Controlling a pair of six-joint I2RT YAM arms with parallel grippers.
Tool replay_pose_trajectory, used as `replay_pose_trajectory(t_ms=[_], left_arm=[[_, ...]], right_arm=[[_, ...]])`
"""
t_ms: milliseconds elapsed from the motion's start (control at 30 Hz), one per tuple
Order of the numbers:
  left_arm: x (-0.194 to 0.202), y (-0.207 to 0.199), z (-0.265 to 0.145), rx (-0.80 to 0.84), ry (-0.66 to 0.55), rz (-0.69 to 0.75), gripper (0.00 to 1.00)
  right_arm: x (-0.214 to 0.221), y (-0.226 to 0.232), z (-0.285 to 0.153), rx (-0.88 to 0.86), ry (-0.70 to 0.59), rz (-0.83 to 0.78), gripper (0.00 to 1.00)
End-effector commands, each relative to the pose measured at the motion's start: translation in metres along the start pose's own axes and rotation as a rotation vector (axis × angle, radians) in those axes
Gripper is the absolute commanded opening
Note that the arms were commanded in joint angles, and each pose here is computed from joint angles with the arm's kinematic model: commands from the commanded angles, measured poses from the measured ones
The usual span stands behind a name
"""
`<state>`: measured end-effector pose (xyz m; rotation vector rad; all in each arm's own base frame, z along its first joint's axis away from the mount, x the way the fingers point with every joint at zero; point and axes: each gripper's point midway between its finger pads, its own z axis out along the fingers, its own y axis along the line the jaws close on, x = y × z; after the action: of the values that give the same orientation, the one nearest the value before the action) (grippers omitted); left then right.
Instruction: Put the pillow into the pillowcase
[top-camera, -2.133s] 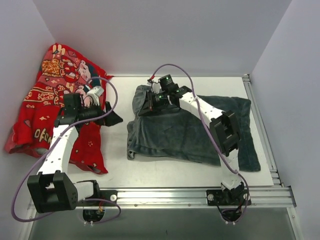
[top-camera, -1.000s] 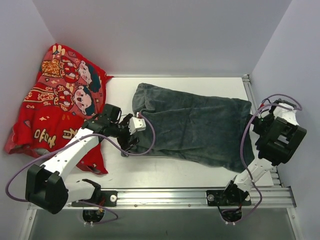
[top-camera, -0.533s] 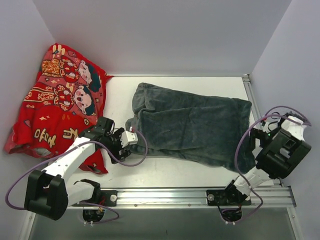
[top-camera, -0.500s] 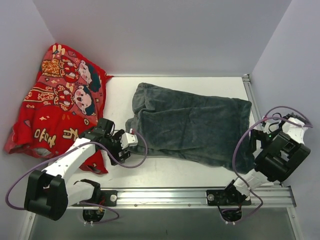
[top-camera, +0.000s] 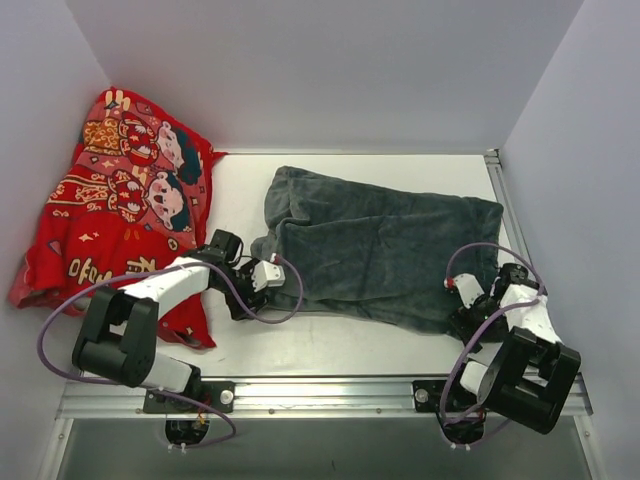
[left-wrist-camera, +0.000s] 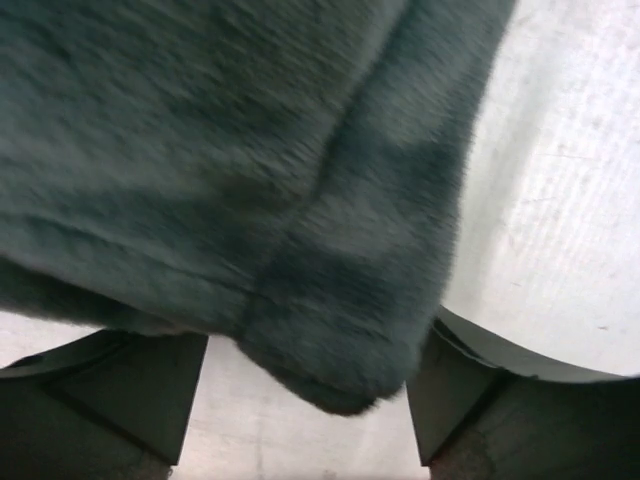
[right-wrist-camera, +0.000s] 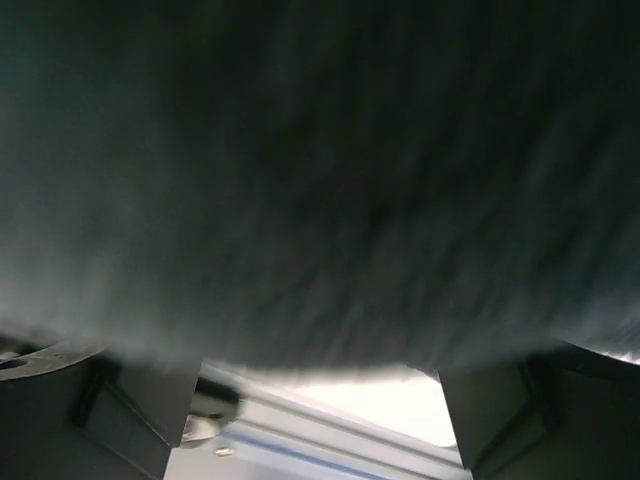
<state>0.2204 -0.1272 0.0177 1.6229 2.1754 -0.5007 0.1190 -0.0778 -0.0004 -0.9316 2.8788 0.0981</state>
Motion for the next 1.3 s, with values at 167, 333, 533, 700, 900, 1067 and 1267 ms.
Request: replay_pose_trajectory(t_ms=[167,333,533,700,900,1067,1267], left_arm=[[-0.032,0.032,0.002,-0.024,-0.079,-0.106,0.03],[-0.064,0.082,-0.07,-0.21,-0.245,-0.225,0.0],[-0.139,0.137,-0.217,-0.554,-0.491,-0.156,0.0],[-0.152,0.096,-0.263,-0.57,-0.429,0.228,0.0],[0.042,-0.055,-0.129,0.073,0.182,0.283,0.08],[0.033,-0.069,-0.144,-0.003,0.117,0.212,0.66],[-0.075,-0.022,-0.171,-0.121,-0.263,-0.095,0.77]], right_arm=[[0.0,-0.058,0.012,0.135,0.112,-0.019,0.29],[-0.024,-0.102,-0.042,0.15,-0.041,0.269,0.0],[-0.114,-0.168,-0.226,0.363,-0.526,0.409,0.0],[-0.111,-0.15,-0.287,0.461,-0.602,0.199,0.0],[-0.002,-0.068,-0.125,0.188,-0.082,-0.086,0.04],[-0.001,-0.047,-0.132,0.091,-0.063,0.037,0.64],[-0.098,-0.049,-0.167,-0.086,-0.279,0.278,0.61]])
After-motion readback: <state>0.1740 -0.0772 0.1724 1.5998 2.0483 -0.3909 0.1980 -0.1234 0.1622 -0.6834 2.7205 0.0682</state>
